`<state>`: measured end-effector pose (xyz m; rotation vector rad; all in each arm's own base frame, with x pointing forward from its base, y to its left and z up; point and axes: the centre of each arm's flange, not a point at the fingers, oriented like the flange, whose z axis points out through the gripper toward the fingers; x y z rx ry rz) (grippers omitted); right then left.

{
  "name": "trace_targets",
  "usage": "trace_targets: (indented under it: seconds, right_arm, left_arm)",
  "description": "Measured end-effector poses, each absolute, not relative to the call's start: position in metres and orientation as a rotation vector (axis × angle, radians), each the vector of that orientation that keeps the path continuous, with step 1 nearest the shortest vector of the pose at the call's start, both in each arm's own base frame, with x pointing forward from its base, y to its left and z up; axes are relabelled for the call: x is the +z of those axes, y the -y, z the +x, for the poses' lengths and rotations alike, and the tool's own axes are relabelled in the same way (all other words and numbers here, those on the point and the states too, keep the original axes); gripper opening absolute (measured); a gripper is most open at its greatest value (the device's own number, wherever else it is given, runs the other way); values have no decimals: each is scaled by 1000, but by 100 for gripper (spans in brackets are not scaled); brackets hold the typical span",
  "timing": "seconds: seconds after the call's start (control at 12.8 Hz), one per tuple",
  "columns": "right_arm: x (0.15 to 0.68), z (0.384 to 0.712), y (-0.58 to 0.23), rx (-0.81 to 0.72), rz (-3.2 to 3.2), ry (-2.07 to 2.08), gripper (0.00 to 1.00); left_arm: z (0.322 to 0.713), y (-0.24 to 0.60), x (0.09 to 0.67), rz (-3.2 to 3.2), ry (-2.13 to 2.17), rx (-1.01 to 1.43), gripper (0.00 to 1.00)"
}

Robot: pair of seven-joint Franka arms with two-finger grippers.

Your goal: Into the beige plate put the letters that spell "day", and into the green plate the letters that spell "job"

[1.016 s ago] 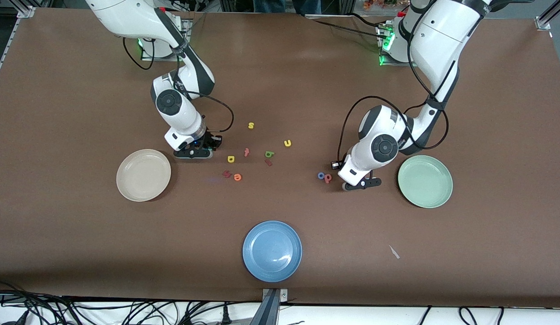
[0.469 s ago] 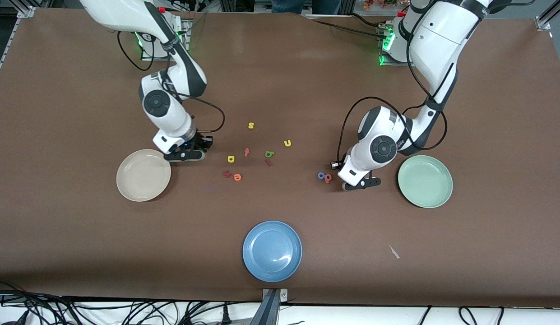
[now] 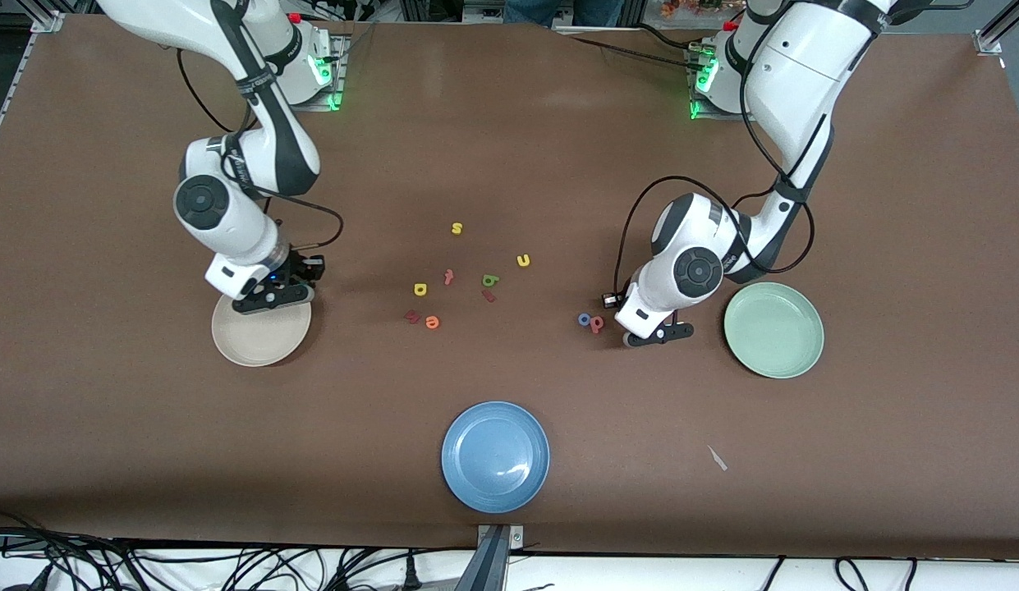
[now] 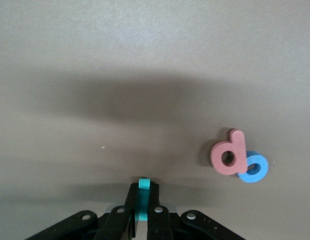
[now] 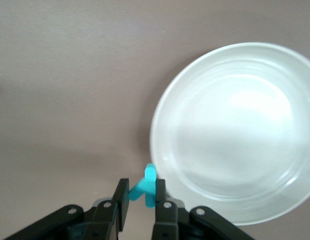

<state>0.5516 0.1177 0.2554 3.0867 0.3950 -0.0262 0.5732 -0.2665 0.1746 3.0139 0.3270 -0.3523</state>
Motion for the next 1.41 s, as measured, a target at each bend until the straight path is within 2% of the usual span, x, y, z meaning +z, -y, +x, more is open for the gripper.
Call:
trace_targets:
  seconds: [0.23, 0.47, 0.62, 1.09, 1.41]
  right_arm:
    - [257, 558, -76, -48, 3053, -489, 25]
    - [257, 560, -46, -63, 3032, -540, 25]
    - [256, 560, -44, -69, 3030, -547, 25]
    - [255, 560, -45, -73, 3030, -550, 27]
    - [255, 560, -45, -73, 3030, -550, 34]
  left_arm:
    - [590, 232, 217, 3036, -299, -428, 7]
    - [609, 150, 278, 3029, -244, -445, 7]
    - [616, 92, 289, 3035, -191, -438, 7]
    - [611, -46, 242, 3132, -3, -525, 7]
    - [612, -58, 202, 3115, 17, -512, 7]
